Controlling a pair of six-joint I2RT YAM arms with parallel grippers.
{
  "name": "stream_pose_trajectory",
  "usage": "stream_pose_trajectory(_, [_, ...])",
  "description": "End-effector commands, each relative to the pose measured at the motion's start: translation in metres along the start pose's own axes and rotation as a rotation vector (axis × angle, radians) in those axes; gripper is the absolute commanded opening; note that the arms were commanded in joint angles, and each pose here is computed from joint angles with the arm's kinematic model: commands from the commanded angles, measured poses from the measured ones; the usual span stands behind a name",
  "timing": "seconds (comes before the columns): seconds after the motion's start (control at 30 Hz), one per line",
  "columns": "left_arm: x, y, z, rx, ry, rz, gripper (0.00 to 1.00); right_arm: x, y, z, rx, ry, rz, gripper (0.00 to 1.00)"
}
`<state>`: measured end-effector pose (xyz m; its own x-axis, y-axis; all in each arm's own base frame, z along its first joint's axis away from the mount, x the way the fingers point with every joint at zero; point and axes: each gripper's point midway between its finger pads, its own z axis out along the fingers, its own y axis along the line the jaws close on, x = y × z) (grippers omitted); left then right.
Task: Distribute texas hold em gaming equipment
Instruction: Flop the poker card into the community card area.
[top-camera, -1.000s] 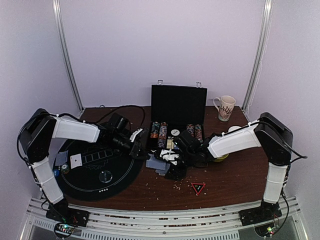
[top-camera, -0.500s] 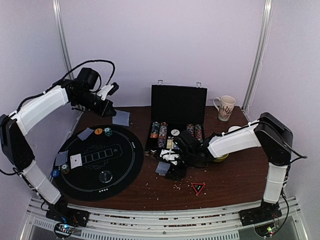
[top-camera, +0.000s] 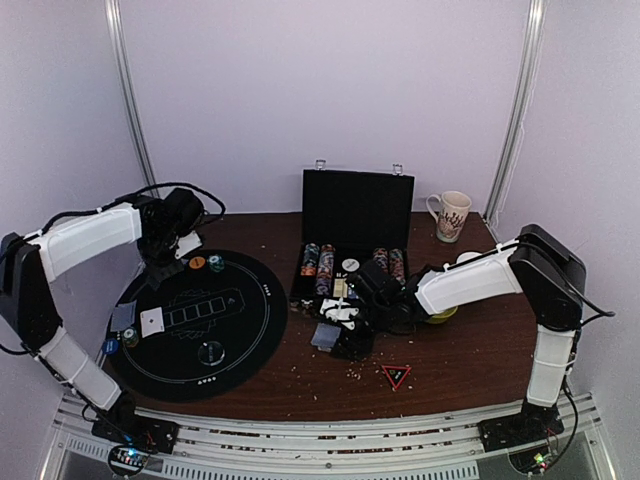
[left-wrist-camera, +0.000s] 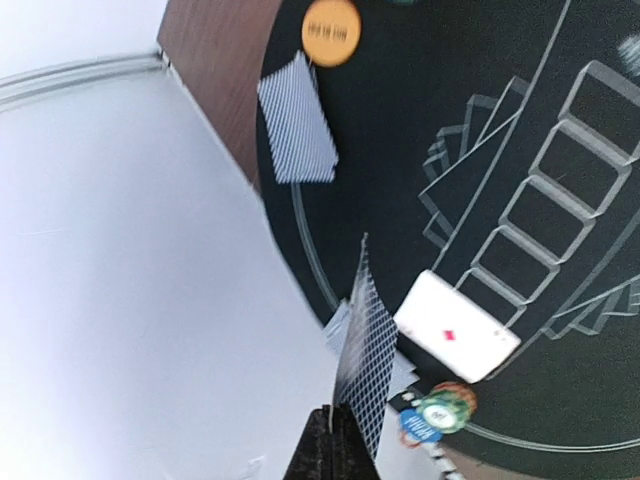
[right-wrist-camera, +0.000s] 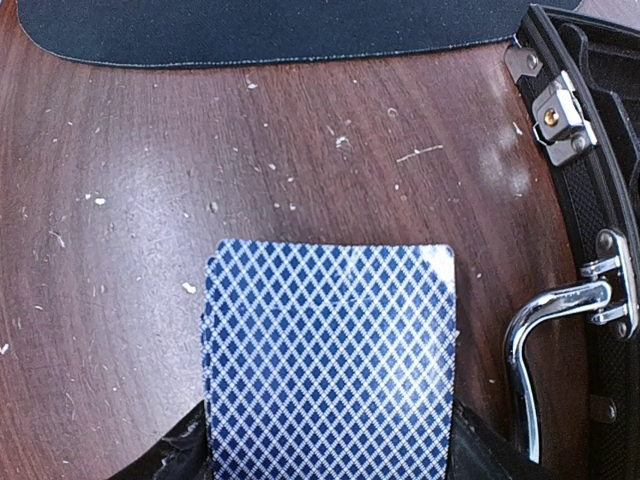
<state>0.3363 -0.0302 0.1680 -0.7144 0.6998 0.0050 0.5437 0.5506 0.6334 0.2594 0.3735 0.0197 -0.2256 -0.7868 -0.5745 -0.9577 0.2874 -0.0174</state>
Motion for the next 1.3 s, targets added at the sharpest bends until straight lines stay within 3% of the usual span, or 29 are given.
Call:
stream_pose_trajectory(0.0, [-0.001, 0.017, 0.031, -0.270, 0.139, 0.071, 0.00, 0.049, 0.003, 0.008, -0.007, 0.172, 0.018, 0.73])
stream_pose_trajectory(0.1, [0.004, -0.004, 0.058, -0.346, 0.185, 0.156, 0.00, 0.050, 0.003, 0.008, -0.009, 0.180, 0.022, 0.72])
stream_pose_trajectory(0.23, [-0.011, -0.035, 0.072, -0.294, 0.053, 0.145, 0.00, 0.047, 0.004, 0.007, -0.013, 0.171, 0.020, 0.72])
stream_pose_trajectory(0.53, [-0.026, -0.098, 0.068, -0.140, -0.151, 0.276, 0.00, 0.048, 0.003, 0.007, -0.009, 0.174, 0.030, 0.73])
stream_pose_trajectory(0.67, [-0.022, -0.112, 0.070, -0.060, -0.141, 0.279, 0.00, 0.047, 0.003, 0.007, -0.005, 0.173, 0.030, 0.73])
stream_pose_trajectory(0.83, [-0.004, -0.147, 0.076, 0.134, -0.045, 0.317, 0.00, 0.048, 0.003, 0.007, -0.006, 0.175, 0.027, 0.72])
stream_pose_trajectory(0.97, [0.010, -0.152, 0.083, 0.179, 0.012, 0.318, 0.00, 0.047, 0.003, 0.006, -0.006, 0.174, 0.026, 0.72])
stream_pose_trajectory(1.27, [0.016, -0.139, 0.083, 0.198, -0.018, 0.243, 0.00, 0.051, 0.003, 0.006, -0.004, 0.184, 0.024, 0.73])
